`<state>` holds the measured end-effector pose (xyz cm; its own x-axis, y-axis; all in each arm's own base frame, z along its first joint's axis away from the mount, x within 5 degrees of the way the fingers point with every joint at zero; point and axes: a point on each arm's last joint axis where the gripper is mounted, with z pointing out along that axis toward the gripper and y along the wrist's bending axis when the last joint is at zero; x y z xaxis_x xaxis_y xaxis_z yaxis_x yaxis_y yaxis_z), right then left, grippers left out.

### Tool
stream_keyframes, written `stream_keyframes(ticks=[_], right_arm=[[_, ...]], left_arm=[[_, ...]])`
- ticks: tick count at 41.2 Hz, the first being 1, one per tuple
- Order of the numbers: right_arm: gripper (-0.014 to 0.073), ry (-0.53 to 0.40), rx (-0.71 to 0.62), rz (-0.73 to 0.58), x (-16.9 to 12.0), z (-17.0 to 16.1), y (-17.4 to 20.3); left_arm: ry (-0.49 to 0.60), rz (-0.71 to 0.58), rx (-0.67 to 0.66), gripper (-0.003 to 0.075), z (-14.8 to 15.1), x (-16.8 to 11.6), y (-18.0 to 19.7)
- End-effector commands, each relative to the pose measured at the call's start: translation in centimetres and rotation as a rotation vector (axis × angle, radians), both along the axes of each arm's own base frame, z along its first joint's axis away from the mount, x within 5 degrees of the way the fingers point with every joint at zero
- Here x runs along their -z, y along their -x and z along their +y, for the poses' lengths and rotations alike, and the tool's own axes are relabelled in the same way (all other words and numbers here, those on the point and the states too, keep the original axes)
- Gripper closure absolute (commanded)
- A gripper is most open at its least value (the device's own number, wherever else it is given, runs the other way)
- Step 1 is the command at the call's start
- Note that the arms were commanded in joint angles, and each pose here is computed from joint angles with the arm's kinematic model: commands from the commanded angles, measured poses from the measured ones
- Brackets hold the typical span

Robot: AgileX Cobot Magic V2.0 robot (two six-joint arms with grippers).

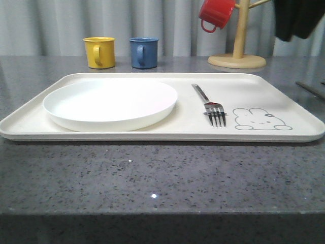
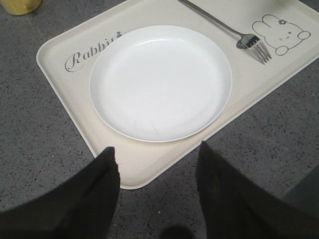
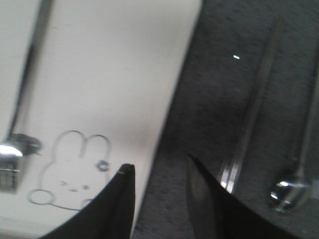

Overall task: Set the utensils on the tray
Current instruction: 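Grasp the metal chopsticks with the right gripper and carry to tray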

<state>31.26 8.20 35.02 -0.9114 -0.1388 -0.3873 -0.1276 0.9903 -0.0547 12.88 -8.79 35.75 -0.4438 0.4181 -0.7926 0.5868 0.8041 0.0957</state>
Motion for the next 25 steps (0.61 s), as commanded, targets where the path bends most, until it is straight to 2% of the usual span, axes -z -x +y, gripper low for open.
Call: stream_keyframes(ticks=[1, 11, 25], right_arm=[[0.0307, 0.002, 0.021, -0.049, -1.5, -3.5, 0.8], [0.0307, -0.060, 0.108, 0.034, 1.5, -7.7, -0.6], [0.0307, -0.063, 0.126, 0.154, 6.1, -8.4, -3.4]], left_arm=[[0.066, -0.078, 0.010, 0.0372, -0.3, -1.5, -0.1], [0.066, -0.078, 0.010, 0.0372, -0.3, -1.5, -0.1], [0.068, -0.077, 0.010, 0.0372, -0.3, -1.5, -0.1]])
